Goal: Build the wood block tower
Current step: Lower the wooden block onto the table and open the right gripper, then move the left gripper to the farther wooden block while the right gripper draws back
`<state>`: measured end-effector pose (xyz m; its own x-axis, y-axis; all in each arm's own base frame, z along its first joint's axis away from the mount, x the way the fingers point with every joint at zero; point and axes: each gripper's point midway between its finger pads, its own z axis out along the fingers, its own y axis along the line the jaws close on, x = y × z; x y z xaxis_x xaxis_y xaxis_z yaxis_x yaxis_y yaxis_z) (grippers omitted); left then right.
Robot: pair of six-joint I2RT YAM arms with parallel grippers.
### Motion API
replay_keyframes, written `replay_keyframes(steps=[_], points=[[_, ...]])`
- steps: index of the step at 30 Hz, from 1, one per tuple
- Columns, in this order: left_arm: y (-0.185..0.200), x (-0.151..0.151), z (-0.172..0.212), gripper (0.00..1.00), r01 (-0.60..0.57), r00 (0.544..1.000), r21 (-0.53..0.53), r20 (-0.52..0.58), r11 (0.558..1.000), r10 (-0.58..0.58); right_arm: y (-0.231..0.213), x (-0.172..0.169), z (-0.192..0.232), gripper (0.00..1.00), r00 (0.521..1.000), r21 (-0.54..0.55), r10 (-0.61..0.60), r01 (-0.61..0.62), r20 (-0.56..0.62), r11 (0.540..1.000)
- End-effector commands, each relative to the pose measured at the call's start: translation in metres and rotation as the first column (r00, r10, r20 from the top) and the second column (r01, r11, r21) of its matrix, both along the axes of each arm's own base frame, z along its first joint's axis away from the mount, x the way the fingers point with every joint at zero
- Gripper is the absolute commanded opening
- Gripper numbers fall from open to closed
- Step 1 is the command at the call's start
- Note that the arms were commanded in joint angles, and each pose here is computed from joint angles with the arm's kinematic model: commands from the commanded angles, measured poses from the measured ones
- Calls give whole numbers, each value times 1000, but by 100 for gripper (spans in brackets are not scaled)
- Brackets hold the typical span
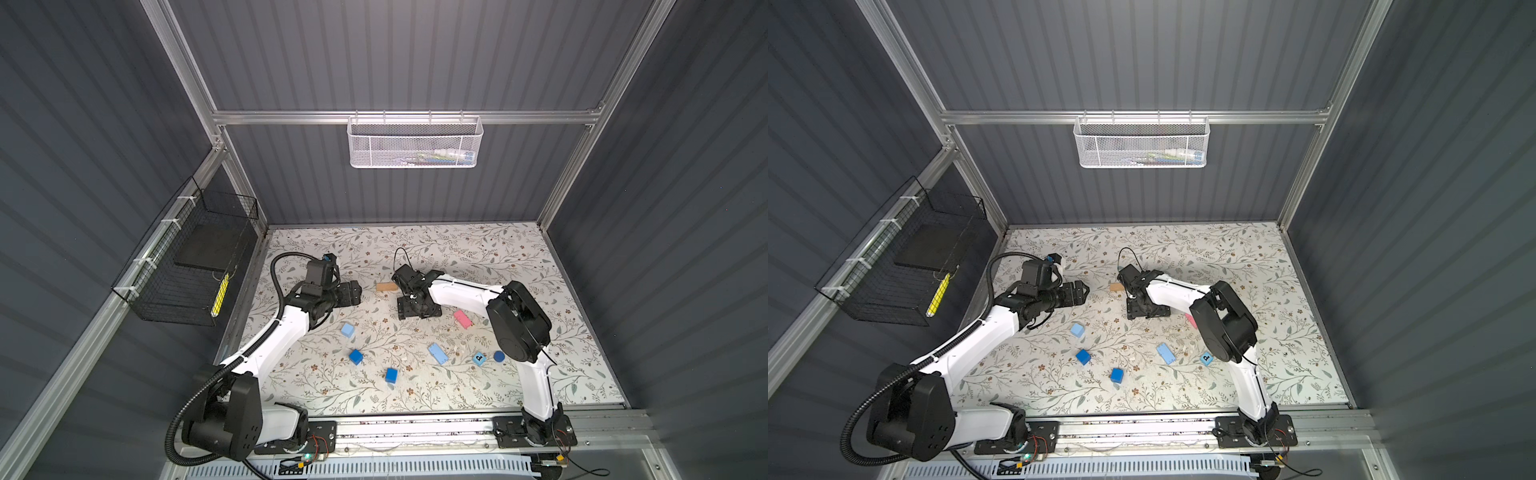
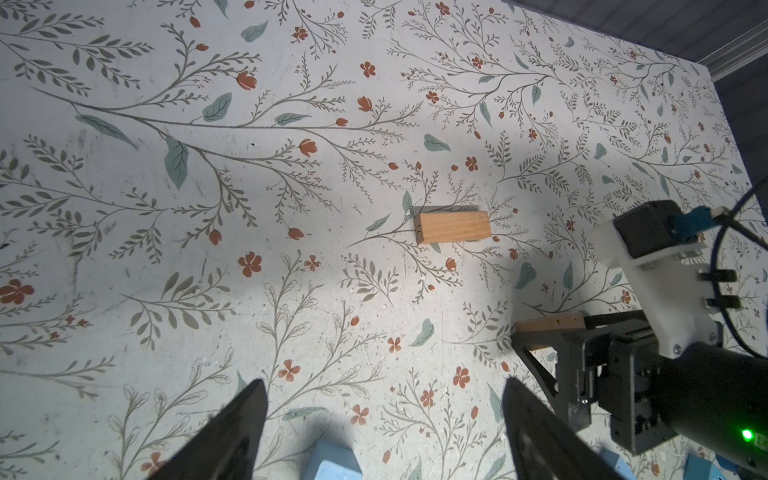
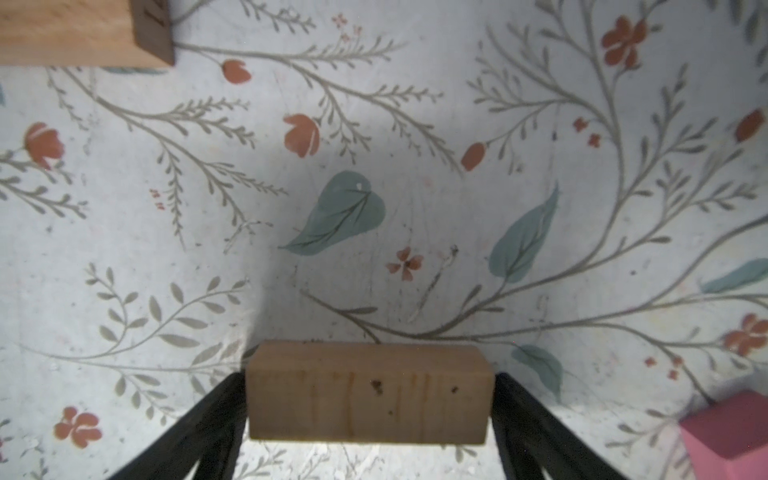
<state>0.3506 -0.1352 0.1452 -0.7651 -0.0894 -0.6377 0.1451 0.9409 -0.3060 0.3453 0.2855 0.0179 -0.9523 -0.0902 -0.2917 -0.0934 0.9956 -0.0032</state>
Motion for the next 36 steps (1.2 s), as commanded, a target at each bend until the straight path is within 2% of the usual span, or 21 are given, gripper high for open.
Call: replay_keyframes(steps=[1, 16, 25, 30, 36], points=[[-4, 3, 5, 88, 12, 1000, 0, 2, 1000, -12, -3, -5, 1, 93, 1000, -14, 7, -7, -6, 1000], [-7, 8, 11, 88, 15, 1000, -11, -3, 1000, -15, 4, -1, 59, 99, 995, 88, 19, -27, 96, 996], [-35, 21, 11, 87, 71, 997, -37, -38, 997, -73, -30, -3, 95, 99, 981, 112, -46, 25, 191, 993], [-68, 28, 1, 86, 141, 986, 26, -89, 990, -138, -55, -9, 109, 99, 967, 147, -93, 59, 237, 987], [-98, 40, -29, 85, 180, 967, 190, -216, 965, -138, -77, -17, 118, 99, 952, 176, -121, 73, 282, 982]])
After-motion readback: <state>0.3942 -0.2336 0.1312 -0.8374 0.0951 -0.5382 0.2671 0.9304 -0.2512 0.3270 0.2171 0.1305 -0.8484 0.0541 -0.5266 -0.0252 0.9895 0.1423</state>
